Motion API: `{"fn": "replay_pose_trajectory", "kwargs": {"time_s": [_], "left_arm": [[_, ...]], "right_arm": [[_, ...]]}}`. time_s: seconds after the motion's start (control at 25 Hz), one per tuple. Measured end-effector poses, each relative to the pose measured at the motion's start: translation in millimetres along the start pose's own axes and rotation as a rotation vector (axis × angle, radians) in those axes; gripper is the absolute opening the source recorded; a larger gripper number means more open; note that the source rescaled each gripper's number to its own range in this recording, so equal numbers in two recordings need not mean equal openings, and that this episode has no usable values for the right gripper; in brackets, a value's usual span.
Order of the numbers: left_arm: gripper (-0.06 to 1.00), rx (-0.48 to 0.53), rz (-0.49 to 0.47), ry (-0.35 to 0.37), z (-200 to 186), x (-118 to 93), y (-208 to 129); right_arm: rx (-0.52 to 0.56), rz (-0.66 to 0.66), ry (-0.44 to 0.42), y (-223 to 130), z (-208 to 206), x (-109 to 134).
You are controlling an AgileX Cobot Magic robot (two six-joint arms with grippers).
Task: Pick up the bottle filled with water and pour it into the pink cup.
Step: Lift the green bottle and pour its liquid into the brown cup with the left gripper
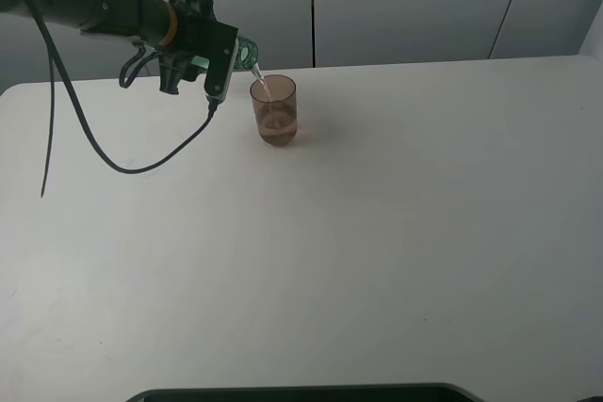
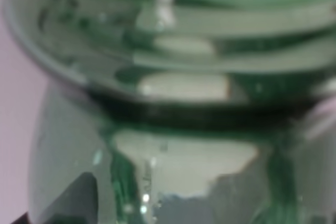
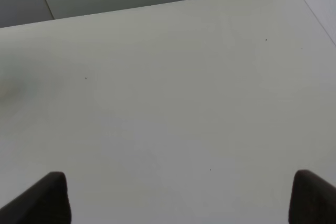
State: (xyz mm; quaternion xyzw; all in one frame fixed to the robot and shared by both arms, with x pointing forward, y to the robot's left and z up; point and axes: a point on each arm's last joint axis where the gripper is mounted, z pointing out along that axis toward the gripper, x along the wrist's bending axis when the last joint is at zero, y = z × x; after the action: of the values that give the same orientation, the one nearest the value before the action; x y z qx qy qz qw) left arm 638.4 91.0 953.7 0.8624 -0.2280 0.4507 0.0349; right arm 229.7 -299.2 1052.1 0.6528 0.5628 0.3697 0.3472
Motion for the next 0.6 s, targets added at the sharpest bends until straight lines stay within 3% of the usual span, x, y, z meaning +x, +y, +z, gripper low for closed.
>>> {"fn": "replay_pose_trajectory", "kwargs": {"time_s": [0.6], "left_arm": [[0.01, 0.008, 0.015, 0.0, 0.0, 0.0, -0.7]], "right_arm": [[0.0, 0.0, 0.0, 0.0, 0.0, 0.0]]}}
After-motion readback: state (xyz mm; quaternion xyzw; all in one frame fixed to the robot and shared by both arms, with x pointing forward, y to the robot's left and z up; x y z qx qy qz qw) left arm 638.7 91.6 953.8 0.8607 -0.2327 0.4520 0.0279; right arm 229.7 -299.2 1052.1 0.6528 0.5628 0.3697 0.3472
